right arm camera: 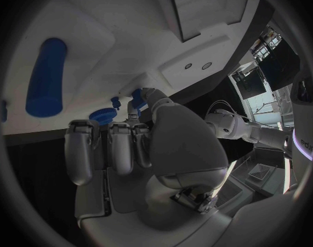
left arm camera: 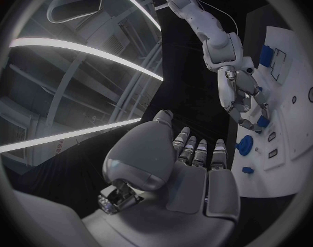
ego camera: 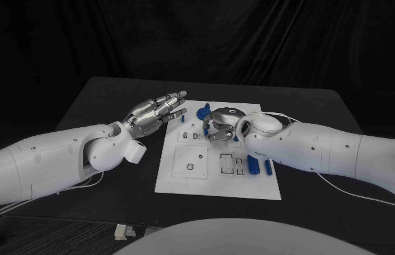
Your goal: Assemble the parts on the task board
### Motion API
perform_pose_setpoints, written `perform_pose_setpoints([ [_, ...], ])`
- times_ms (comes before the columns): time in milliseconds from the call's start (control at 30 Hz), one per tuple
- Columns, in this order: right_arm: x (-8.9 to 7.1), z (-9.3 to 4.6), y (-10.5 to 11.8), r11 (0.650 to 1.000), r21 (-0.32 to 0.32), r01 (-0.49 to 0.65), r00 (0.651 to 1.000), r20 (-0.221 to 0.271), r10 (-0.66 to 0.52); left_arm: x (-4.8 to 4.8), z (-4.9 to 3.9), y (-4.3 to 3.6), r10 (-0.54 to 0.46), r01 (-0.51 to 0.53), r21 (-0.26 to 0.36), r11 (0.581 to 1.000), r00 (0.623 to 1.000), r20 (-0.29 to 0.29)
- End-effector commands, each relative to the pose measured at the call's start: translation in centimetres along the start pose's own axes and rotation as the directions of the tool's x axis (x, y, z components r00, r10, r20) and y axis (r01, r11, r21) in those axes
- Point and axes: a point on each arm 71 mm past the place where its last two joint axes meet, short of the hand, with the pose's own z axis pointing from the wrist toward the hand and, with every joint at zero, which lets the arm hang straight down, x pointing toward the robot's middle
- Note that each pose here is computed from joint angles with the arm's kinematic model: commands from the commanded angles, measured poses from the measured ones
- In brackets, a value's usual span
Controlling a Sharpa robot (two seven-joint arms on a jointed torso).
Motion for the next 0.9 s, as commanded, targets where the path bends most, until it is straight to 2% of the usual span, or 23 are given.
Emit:
perform_pose_setpoints([
  [33,0.48,-0.05,-0.16,1.000,0.021,0.008,1.000,-0.017,-0.008,0.20,0.07,0.00,-0.011,0.011,0.008,1.000,1.000,-0.017],
  [633,0.71,0.02,-0.17,1.000,0.028,0.011,0.999,-0.043,-0.010,0.19,0.11,0.12,-0.013,0.013,0.004,1.000,1.000,-0.019],
  [900,0.57,-0.04,-0.22,1.000,0.018,0.009,1.000,-0.023,-0.008,0.09,0.08,0.15,-0.011,0.011,0.001,1.000,1.000,-0.016],
])
